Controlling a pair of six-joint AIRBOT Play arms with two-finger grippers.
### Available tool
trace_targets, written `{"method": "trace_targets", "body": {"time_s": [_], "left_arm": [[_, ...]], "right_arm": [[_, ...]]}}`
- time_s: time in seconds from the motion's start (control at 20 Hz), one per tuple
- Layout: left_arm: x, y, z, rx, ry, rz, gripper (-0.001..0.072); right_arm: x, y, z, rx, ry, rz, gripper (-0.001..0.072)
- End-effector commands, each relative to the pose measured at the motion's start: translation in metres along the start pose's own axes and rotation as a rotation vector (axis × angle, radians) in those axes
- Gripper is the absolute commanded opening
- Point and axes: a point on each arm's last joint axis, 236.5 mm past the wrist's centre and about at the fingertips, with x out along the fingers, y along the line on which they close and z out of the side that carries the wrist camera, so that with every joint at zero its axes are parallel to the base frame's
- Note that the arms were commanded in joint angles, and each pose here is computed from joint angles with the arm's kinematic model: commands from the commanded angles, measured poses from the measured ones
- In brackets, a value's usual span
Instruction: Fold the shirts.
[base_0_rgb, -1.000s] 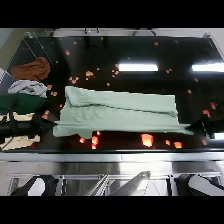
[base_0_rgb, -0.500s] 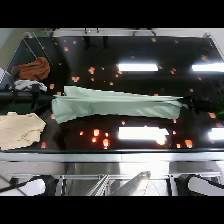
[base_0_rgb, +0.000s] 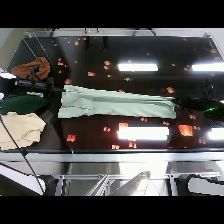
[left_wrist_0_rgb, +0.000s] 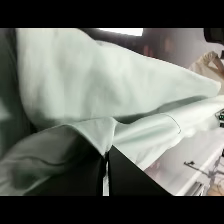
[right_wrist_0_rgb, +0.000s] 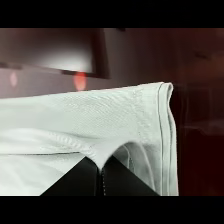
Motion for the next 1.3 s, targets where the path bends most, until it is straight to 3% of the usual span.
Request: {"method": "trace_targets", "body": {"time_s": [0.0,0.05,0.1,0.2,0.25,0.3,0.4,0.55,0.65,0.7,0.75,0.9,0.95,1.0,1.05,1.25], "left_arm": [[0.019,-0.009,0.002,0.048,0.059,-0.020,0.0082],[0.019,-0.014,0.003,0.061,0.062,-0.023,0.0268],[0.015,-0.020,0.004,0.075,0.066,-0.032,0.0340],[-0.004,-0.036,0.012,0.114,0.065,-0.044,0.0340],[-0.019,-0.042,0.018,0.113,0.055,-0.045,0.0340],[-0.032,-0.047,0.022,0.114,0.049,-0.049,0.0340],[-0.044,-0.054,0.019,0.093,0.073,-0.055,0.0340],[-0.033,-0.067,0.005,0.095,0.136,-0.067,0.0331],[-0.015,-0.082,-0.003,0.140,0.173,-0.071,0.0057],[-0.004,-0.091,-0.007,0.172,0.189,-0.073,0.0035],[0.007,-0.099,-0.010,0.192,0.199,-0.071,0.0034],[0.045,-0.127,-0.016,0.257,0.204,-0.066,0.0007],[0.060,-0.137,-0.019,0.286,0.202,-0.065,0.0007],[0.078,-0.147,-0.025,0.308,0.210,-0.066,0.0007],[0.096,-0.150,-0.029,0.322,0.216,-0.055,0.0007],[0.186,-0.132,-0.072,0.361,0.325,0.080,0.0007]], "right_arm": [[0.002,0.005,-0.005,-0.033,0.022,0.022,0.0035],[0.001,0.008,-0.008,-0.034,0.033,0.036,0.0233],[-0.002,0.010,-0.008,-0.040,0.044,0.047,0.0402],[-0.021,0.005,0.001,-0.086,0.068,0.023,0.0420],[-0.033,-0.010,0.009,-0.060,0.076,-0.040,0.0588],[-0.043,-0.024,0.014,-0.003,0.084,-0.098,0.0692],[-0.045,-0.038,0.005,0.048,0.133,-0.139,0.0691],[-0.019,-0.034,-0.029,0.137,0.268,-0.057,0.0691],[0.002,-0.029,-0.051,0.174,0.346,-0.014,0.0689],[0.012,-0.025,-0.059,0.175,0.376,-0.004,0.0673],[0.022,-0.018,-0.066,0.178,0.395,0.020,0.0598],[0.047,0.019,-0.057,0.156,0.352,0.149,0.0557],[0.051,0.028,-0.052,0.149,0.337,0.175,0.0302],[0.053,0.035,-0.047,0.123,0.331,0.189,0.0106],[0.051,0.039,-0.042,0.105,0.328,0.199,0.0013],[0.024,0.059,-0.020,0.074,0.347,0.296,0.0018]]}}
